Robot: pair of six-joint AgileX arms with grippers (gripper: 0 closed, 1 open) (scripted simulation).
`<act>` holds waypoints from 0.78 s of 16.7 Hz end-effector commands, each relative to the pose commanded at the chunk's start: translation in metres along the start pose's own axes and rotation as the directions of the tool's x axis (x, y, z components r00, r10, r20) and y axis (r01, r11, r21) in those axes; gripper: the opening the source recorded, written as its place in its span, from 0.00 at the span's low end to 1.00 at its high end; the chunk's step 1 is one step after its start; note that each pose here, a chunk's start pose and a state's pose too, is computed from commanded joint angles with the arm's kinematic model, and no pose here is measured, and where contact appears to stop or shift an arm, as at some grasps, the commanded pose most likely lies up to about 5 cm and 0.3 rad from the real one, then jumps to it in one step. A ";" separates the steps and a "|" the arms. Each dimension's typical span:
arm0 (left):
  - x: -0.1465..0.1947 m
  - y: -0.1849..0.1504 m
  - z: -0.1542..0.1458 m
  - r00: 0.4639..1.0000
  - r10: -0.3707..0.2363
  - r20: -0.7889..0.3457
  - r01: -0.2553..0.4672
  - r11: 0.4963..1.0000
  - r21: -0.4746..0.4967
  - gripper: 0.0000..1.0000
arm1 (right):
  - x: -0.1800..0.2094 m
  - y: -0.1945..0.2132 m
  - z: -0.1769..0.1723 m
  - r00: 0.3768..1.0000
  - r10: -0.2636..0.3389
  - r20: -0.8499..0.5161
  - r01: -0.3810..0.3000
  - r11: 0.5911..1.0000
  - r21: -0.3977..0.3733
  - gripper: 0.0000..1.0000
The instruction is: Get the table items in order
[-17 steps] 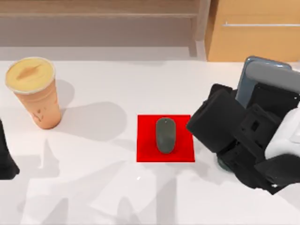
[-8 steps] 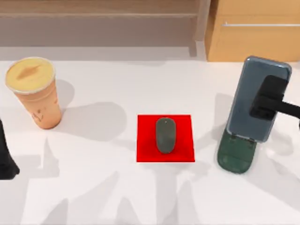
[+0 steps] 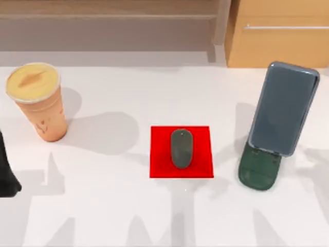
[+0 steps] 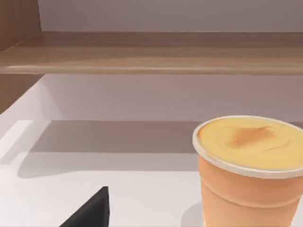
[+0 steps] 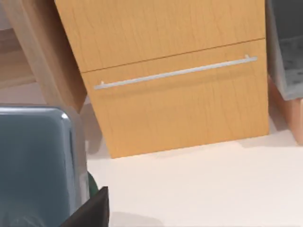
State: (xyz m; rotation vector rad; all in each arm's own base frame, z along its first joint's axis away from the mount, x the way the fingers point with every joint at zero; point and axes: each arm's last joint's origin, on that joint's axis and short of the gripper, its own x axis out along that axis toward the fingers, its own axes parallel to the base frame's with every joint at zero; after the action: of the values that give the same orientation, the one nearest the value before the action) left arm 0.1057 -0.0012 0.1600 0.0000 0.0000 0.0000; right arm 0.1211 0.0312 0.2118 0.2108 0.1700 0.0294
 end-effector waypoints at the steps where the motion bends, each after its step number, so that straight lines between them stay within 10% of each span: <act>1: 0.000 0.000 0.000 1.000 0.000 0.000 0.000 1.000 0.000 1.00 | -0.003 -0.009 -0.007 0.999 0.003 0.036 -0.002 1.000 -0.031 1.00; 13: 0.000 0.000 0.000 1.000 0.000 0.000 0.000 1.000 0.000 1.00 | -0.008 -0.042 -0.046 0.985 -0.011 0.171 0.047 0.977 -0.206 1.00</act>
State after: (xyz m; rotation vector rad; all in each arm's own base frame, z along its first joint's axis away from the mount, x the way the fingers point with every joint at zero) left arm 0.1057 -0.0012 0.1600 0.0000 0.0000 0.0000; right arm 0.1057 -0.0012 0.1600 0.0000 0.0000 0.0000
